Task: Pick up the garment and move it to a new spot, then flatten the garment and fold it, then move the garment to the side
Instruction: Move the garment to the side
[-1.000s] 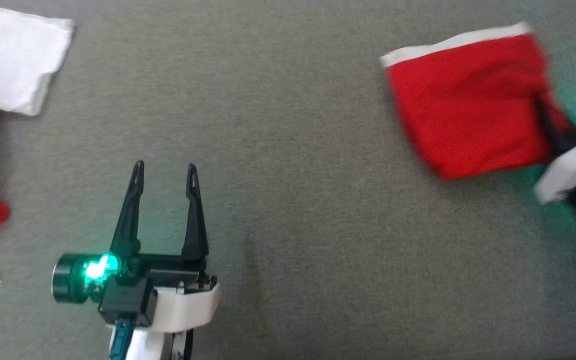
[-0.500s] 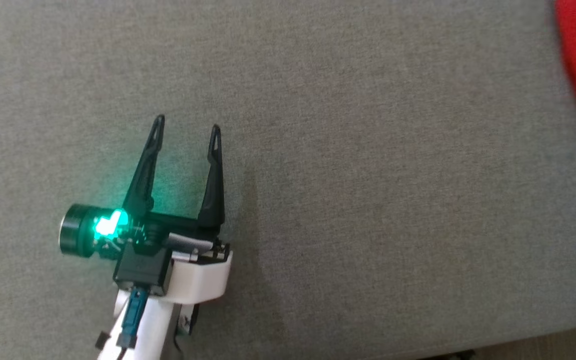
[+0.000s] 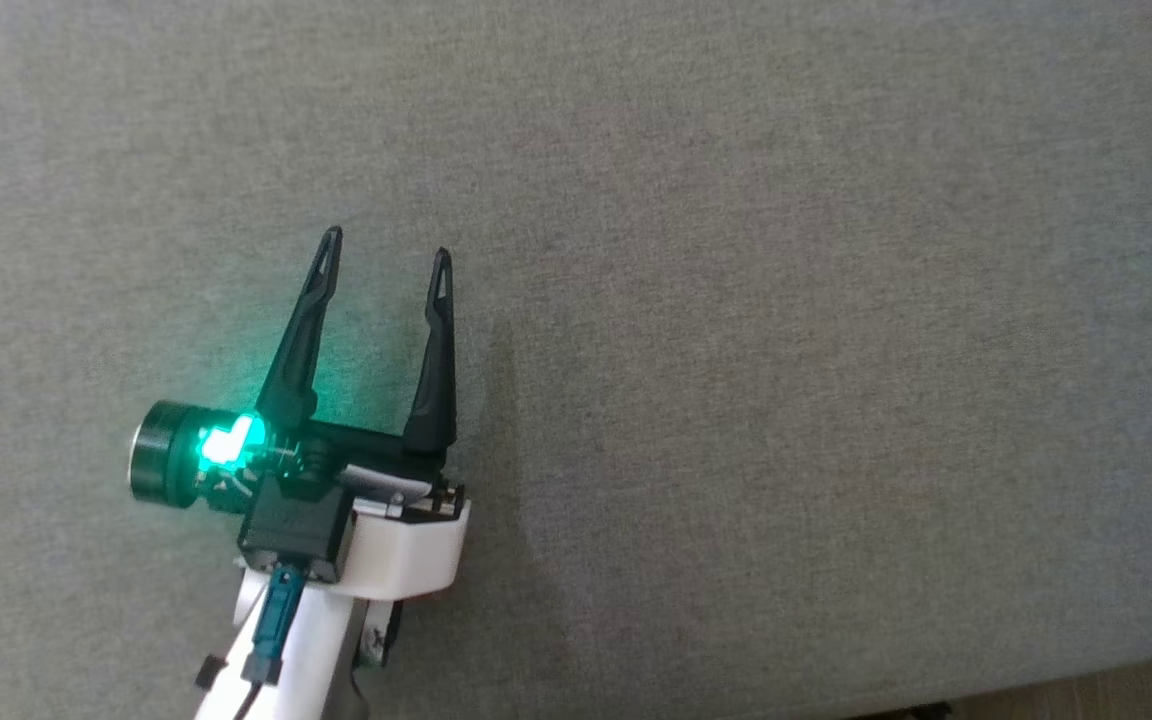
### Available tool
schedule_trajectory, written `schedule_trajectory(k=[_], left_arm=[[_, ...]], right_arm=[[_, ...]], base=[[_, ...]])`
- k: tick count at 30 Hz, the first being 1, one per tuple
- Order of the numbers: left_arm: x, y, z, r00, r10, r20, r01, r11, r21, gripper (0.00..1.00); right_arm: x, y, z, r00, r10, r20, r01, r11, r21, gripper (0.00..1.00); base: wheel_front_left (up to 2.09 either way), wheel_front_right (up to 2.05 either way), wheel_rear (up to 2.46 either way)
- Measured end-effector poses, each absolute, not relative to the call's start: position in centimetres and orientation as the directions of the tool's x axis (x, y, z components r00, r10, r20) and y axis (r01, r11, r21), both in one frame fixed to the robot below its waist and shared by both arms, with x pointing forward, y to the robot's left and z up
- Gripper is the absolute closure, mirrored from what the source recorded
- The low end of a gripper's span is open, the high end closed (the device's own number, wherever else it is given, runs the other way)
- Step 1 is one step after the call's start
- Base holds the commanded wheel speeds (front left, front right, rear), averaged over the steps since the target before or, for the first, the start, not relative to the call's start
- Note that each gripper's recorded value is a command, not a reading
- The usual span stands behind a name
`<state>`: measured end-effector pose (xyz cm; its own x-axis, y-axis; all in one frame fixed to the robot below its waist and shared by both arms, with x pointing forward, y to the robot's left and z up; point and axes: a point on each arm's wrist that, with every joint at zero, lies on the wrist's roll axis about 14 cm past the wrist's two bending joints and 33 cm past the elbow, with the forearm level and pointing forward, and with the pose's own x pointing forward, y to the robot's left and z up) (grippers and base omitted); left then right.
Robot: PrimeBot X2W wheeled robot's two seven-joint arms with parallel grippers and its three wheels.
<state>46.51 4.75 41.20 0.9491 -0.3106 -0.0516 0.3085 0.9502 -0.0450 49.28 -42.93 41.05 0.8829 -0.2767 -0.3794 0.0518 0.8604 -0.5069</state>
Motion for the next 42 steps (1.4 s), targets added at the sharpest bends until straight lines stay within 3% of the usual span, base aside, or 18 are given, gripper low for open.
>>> schedule_trajectory(k=[6,14,22,29,36,42], left_arm=[[45.8,5.9,42.8,0.963,-0.268,-0.038,0.267,0.963,-0.032,0.0],[44.1,9.6,45.1,0.989,-0.146,-0.025,0.146,0.989,-0.027,0.0],[40.8,12.4,46.9,0.998,-0.062,-0.014,0.062,0.998,0.006,0.0],[37.2,13.8,47.8,1.0,-0.03,-0.006,0.03,0.999,0.01,0.0],[34.9,14.5,48.3,1.0,-0.023,0.008,0.023,0.999,0.028,0.0],[33.9,14.8,48.3,1.0,-0.026,0.009,0.026,0.999,0.035,0.0]], right_arm=[[49.7,-35.8,41.3,0.942,-0.137,-0.305,0.01,0.923,-0.384,0.0],[46.6,-25.4,39.8,0.958,0.058,-0.281,-0.105,0.982,-0.155,0.0],[42.8,-16.0,44.2,0.98,0.169,-0.108,-0.158,0.982,0.102,0.0],[38.0,-13.9,45.3,0.976,0.198,-0.086,-0.186,0.974,0.127,0.0],[36.9,-14.2,47.8,0.983,0.183,-0.013,-0.181,0.979,0.093,0.0],[35.5,-14.7,47.1,0.986,0.162,-0.03,-0.159,0.983,0.091,0.0]], base=[[0.0,0.0,0.0],[0.0,0.0,0.0],[0.0,0.0,0.0],[0.0,0.0,0.0],[0.0,0.0,0.0],[0.0,0.0,0.0]])
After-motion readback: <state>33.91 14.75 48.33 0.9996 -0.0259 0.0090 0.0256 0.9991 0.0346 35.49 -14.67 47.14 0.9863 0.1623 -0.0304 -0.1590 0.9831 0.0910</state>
